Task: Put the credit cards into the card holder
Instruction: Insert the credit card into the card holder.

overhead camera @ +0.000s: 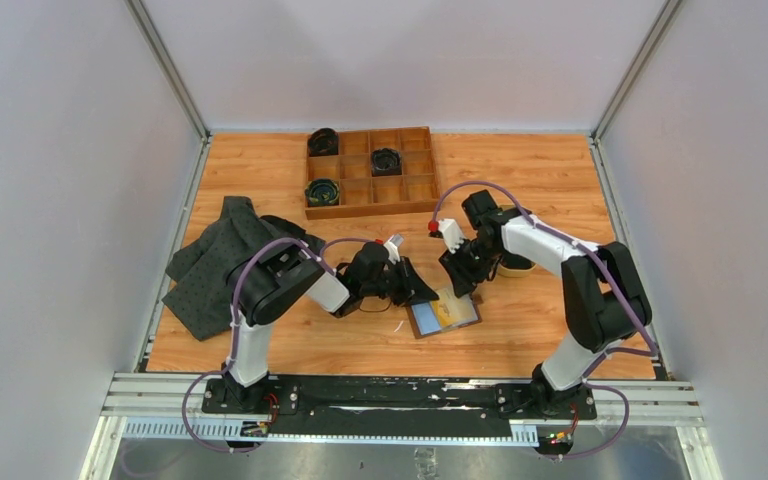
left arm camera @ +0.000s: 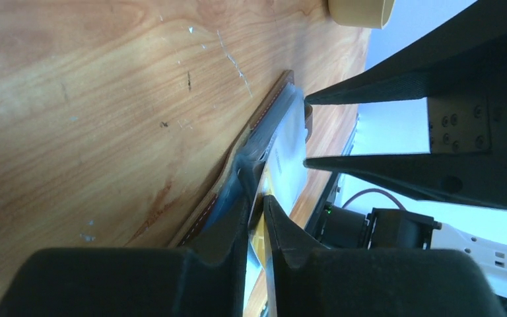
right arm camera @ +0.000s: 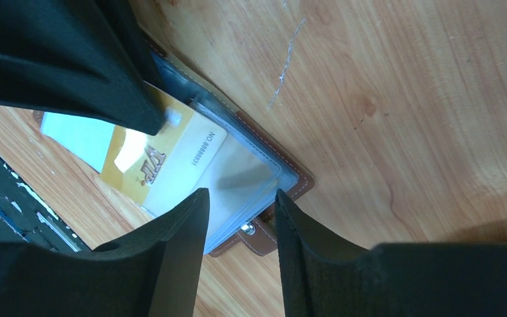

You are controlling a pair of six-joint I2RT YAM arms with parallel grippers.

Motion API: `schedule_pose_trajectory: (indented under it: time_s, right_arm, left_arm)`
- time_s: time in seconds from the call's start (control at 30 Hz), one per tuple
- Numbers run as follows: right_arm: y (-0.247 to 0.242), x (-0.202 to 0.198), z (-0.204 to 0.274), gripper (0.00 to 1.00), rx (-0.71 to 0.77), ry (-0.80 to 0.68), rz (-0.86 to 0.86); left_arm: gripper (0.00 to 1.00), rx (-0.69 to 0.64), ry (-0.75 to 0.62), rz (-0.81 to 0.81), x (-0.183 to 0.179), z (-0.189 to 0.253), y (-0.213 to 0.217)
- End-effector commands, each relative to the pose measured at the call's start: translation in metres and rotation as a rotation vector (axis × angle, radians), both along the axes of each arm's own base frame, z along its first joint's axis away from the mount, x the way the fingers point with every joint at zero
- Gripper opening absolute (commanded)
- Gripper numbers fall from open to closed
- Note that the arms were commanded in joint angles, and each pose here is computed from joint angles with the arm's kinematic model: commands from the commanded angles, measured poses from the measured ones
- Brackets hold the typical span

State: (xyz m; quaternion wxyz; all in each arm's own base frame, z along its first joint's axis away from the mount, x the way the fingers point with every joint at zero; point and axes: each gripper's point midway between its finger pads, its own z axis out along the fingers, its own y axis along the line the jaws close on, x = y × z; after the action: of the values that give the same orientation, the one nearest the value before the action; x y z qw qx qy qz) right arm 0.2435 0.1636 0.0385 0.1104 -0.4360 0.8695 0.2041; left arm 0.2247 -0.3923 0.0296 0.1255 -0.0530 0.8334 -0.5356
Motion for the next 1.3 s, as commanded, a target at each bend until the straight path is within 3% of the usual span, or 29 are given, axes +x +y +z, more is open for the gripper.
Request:
schedule_pose_trajectory:
  time_s: [0.0, 0.23, 0.4, 0.5, 0.57, 0.7, 0.77, 1.0, 1.27]
  right_arm:
    - [0.002, 0.002, 0.016, 0.49, 0.007, -0.062, 0.024]
    - [0.016, -0.011, 0.045, 0.56, 0.141, -0.125, 0.109]
    - [0.049, -0.065, 0.069, 0.58, 0.380, -0.139, 0.395]
    - [0.060, -0.079, 0.062, 0.56, 0.389, -0.238, 0.526]
    - [0.064, -0.081, 0.054, 0.52, 0.364, -0.287, 0.577]
    - [0.072, -0.076, 0.035, 0.28, 0.250, -0.344, 0.628]
    - [0.076, -0.071, 0.024, 0.21, 0.180, -0.379, 0.639]
    - [0.080, -0.057, -0.003, 0.14, -0.032, -0.449, 0.655]
    - [0.065, -0.053, -0.006, 0.13, -0.130, -0.451, 0.692]
  left_arm:
    - [0.19, 0.051, 0.032, -0.006, -0.003, -0.017, 0.000]
    - [0.33, 0.052, 0.008, -0.002, -0.002, -0.013, 0.001]
    - [0.36, 0.051, 0.003, -0.006, -0.002, -0.013, 0.001]
    - [0.37, 0.048, 0.000, -0.013, -0.002, -0.011, 0.000]
    - [0.37, 0.046, -0.001, -0.015, -0.002, -0.011, -0.001]
    - [0.37, 0.047, 0.003, -0.015, -0.001, -0.013, -0.001]
    - [0.37, 0.048, 0.005, -0.015, -0.001, -0.013, -0.002]
    - [0.37, 0.051, 0.011, -0.021, -0.003, -0.016, -0.002]
    - [0.37, 0.065, 0.014, -0.027, -0.006, -0.023, 0.001]
